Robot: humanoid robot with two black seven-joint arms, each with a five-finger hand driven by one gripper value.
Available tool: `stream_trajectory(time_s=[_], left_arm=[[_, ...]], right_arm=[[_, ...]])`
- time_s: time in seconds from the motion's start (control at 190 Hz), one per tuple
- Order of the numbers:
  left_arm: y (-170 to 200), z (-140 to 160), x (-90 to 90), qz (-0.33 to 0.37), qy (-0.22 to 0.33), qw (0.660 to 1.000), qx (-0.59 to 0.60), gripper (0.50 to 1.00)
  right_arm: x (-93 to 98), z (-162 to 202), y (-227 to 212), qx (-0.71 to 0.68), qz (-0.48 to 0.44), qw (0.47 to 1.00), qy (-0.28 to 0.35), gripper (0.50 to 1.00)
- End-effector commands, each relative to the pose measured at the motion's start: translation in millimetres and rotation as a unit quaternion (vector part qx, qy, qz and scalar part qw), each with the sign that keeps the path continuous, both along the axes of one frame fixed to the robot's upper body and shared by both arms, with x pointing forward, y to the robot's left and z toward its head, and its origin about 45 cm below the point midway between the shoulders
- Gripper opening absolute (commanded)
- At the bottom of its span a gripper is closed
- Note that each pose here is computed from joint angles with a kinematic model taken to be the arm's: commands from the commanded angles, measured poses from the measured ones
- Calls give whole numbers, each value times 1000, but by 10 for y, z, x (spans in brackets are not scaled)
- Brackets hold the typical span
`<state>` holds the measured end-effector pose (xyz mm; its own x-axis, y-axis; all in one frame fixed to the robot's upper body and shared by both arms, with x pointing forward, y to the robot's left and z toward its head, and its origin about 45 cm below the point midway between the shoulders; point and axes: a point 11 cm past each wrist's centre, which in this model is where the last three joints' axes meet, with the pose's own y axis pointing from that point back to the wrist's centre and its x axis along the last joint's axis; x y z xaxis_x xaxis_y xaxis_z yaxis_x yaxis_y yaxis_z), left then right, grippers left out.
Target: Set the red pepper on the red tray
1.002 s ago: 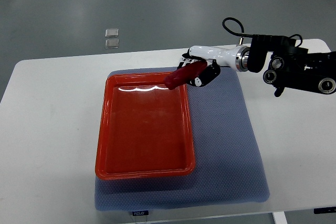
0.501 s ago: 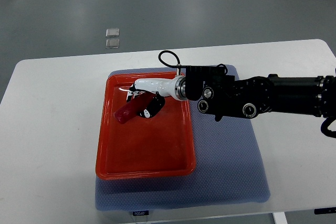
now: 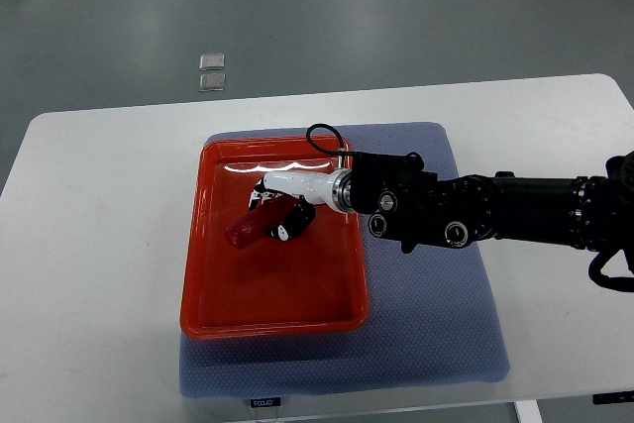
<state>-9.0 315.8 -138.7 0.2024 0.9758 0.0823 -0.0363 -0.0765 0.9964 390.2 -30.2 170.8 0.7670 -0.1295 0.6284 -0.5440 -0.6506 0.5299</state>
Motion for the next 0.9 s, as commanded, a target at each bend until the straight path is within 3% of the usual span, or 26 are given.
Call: stream_trajectory(time_s=[0.0,0.105,0.316,0.633,0.896], left_arm=[[1,0,1,1,0,1000,0,1000],[6,0,4,2,-1,1000,1,1000],[22,1,-4,3,0,1000,3,1000],[32,2,-2,4,0,1000,5,1000],[43,1,-56,5,4,1000,6,1000]], right_arm=[[-1,-1,-1,1,0,1000,0,564],[-1,-1,-1,1,0,1000,0,656],[-5,-7,-1,2,-1,1000,2,746],[45,97,25,13,-4,1000,-2,795],[512,609,-420,103,-104,989,-13,815]])
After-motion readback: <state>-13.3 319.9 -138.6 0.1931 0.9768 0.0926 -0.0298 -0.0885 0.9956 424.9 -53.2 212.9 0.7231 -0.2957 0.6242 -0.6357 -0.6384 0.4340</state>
